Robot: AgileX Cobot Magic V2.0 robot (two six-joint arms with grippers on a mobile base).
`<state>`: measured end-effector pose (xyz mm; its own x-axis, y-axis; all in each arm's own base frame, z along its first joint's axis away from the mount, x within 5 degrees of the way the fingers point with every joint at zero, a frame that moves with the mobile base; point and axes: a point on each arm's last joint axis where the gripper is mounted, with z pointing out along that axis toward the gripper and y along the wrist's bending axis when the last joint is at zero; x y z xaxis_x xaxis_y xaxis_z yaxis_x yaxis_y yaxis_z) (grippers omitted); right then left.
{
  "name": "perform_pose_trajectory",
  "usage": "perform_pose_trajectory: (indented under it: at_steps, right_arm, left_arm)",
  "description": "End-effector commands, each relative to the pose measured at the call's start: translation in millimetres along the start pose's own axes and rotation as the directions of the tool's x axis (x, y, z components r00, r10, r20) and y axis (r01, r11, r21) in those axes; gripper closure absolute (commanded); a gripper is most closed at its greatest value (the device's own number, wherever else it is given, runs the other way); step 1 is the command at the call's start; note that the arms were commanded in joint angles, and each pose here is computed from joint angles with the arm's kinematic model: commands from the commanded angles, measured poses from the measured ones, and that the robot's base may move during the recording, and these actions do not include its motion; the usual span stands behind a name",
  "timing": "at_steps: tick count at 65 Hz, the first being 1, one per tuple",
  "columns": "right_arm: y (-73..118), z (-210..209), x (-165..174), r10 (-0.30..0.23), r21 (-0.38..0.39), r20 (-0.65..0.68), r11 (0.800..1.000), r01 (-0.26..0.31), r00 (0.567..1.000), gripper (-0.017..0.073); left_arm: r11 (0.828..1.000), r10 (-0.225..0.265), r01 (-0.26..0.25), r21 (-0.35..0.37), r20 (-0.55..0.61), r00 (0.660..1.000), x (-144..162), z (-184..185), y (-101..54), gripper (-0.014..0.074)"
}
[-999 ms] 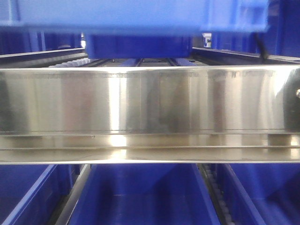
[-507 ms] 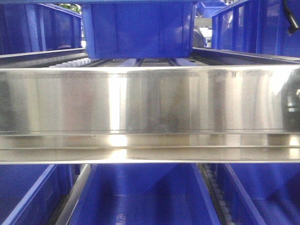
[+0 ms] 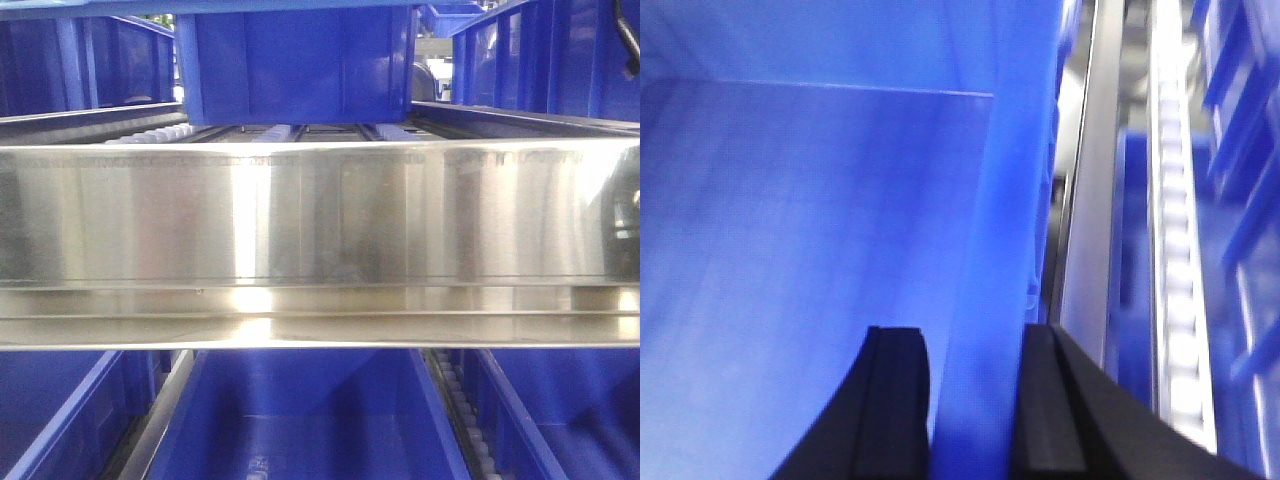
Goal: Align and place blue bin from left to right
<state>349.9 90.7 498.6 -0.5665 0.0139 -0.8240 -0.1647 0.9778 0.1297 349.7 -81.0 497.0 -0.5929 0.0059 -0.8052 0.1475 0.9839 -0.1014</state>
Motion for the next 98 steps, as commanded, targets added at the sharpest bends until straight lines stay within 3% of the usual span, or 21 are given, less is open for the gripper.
perform_pose_trajectory:
  at_steps: [1, 32, 98]
  right_arm:
    - [2.4, -21.8, -17.8, -0.012, -0.025, 0.185, 1.000, 0.017, 0.983, 0.0620]
    - [2.5, -22.0, -19.0, -0.012, -0.027, 0.198, 0.999, 0.018, 0.980, 0.0620]
    - [2.6, -22.0, -19.1, -0.012, -0.027, 0.200, 0.999, 0.018, 0.980, 0.0620]
  left_arm:
    - [0.999, 0.006, -0.011, 0.038, 0.127, 0.992, -11.8, -19.1, -4.8, 0.0705]
    - [0.998, -0.002, -0.016, 0.058, 0.299, 0.954, -27.5, -22.6, -6.8, 0.0705]
    - [0.998, -0.002, -0.016, 0.058, 0.296, 0.955, -27.1, -22.5, -6.7, 0.0705]
